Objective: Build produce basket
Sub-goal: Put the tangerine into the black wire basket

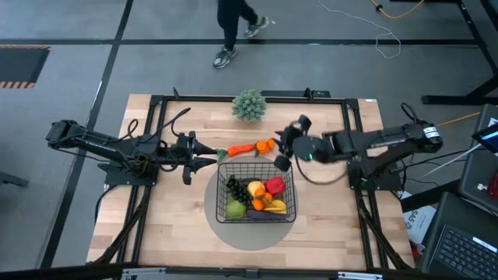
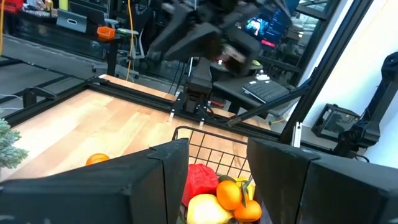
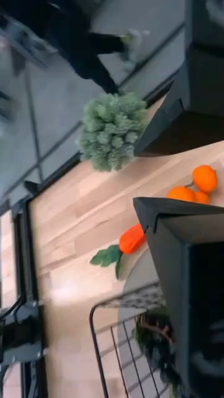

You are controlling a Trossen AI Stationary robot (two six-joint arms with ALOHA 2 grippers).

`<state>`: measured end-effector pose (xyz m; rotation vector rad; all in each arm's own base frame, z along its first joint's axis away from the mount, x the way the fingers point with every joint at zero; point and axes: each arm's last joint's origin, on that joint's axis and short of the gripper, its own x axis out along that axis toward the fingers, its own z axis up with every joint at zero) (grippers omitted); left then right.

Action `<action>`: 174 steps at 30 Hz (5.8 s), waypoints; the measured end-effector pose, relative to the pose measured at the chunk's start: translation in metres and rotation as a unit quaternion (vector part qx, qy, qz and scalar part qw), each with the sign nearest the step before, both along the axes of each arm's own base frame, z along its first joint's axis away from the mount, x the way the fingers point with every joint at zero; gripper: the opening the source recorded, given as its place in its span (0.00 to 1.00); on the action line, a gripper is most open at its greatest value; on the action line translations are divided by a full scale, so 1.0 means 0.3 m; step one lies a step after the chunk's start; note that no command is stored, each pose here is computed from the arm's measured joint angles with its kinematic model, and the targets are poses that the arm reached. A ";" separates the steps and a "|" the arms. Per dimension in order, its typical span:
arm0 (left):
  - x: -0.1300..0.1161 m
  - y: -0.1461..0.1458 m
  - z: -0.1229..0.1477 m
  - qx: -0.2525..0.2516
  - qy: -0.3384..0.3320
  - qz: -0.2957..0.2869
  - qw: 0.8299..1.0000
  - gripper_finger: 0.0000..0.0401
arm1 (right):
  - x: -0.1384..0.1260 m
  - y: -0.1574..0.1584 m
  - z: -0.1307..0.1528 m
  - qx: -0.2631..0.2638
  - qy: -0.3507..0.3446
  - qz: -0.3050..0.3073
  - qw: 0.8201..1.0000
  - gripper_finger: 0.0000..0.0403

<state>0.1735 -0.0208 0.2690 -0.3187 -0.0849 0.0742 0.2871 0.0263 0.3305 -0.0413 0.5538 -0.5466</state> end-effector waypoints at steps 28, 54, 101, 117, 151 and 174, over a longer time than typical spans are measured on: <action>0.000 0.000 -0.007 -0.002 0.010 0.000 1.000 0.38 | 0.303 -0.273 -0.301 0.116 0.018 0.090 0.989 0.57; 0.001 0.000 -0.008 0.002 0.013 0.000 1.000 0.38 | 0.495 -0.334 -0.422 0.173 0.183 0.091 0.963 0.56; 0.001 0.000 -0.033 0.008 0.051 0.000 0.999 0.38 | 0.394 -0.470 -0.432 0.327 0.330 0.015 0.885 0.56; 0.000 0.000 -0.039 0.010 0.061 0.000 0.998 0.38 | 0.394 -0.471 -0.439 0.331 0.333 0.009 0.883 0.26; 0.000 0.000 -0.040 0.023 0.063 0.000 0.998 0.38 | 0.308 -0.106 0.176 0.368 0.281 0.201 0.863 0.23; 0.000 0.000 -0.040 0.023 0.063 0.000 0.998 0.38 | 0.344 0.132 0.189 0.243 0.226 0.173 0.927 0.23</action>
